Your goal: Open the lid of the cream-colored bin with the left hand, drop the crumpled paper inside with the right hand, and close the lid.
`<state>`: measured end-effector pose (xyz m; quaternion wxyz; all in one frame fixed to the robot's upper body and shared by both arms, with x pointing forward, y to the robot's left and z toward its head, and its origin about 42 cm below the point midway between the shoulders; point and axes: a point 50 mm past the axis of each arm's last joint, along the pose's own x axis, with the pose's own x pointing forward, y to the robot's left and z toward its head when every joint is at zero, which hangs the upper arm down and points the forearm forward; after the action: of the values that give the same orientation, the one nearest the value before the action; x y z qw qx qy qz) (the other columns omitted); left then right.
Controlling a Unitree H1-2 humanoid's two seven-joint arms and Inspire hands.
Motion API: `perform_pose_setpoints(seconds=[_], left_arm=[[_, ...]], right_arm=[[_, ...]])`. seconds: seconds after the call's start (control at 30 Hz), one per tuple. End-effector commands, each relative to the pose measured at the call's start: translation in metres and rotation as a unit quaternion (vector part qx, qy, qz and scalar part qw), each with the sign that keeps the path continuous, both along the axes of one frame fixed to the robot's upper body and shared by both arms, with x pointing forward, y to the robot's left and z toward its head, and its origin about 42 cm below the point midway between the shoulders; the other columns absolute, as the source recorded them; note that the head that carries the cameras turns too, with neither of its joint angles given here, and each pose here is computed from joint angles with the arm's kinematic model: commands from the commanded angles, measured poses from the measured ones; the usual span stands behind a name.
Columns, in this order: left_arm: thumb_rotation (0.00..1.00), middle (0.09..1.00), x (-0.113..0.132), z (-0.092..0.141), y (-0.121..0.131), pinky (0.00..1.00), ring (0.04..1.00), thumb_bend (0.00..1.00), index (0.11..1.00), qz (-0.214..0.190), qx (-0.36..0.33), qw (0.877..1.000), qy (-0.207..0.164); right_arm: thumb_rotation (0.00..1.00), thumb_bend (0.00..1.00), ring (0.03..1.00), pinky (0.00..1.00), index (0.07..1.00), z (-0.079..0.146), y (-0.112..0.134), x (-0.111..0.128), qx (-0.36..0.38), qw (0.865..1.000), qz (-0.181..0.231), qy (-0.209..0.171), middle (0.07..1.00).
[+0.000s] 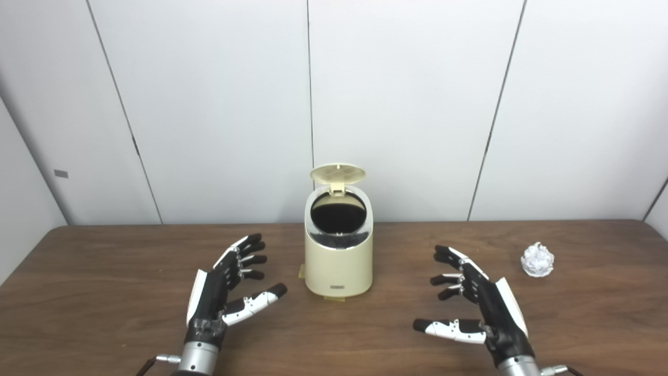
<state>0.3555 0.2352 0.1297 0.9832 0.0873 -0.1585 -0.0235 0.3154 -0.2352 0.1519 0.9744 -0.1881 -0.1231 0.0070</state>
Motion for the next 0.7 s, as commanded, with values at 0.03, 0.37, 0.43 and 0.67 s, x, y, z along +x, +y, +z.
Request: perform_pose_setpoints(seconds=[0.03,0.37,0.43,0.67], left_arm=[[0.16,0.805,-0.002,-0.005,-0.002,0.63,0.749,0.81,0.859,-0.007,0.004,1.000,-0.001],[0.13,0.811,0.001,-0.009,0.015,0.65,0.764,0.80,0.855,-0.001,0.022,1.000,-0.002],[0.13,0.812,0.002,-0.010,0.017,0.67,0.766,0.79,0.860,0.001,0.024,1.000,0.002],[0.12,0.822,0.004,-0.013,0.026,0.70,0.777,0.78,0.877,0.003,0.023,1.000,0.008]], right_arm=[[0.12,0.78,0.625,0.50,0.808,0.039,-0.018,0.011,-0.057,0.998,-0.003,-0.040,0.767],[0.10,0.80,0.604,0.50,0.759,0.105,-0.076,0.035,-0.202,0.975,-0.086,-0.028,0.696],[0.05,0.81,0.646,0.54,0.749,0.115,-0.086,0.039,-0.210,0.972,-0.100,-0.031,0.715],[0.01,0.84,0.670,0.55,0.732,0.152,-0.111,0.047,-0.293,0.938,-0.179,-0.046,0.720]])
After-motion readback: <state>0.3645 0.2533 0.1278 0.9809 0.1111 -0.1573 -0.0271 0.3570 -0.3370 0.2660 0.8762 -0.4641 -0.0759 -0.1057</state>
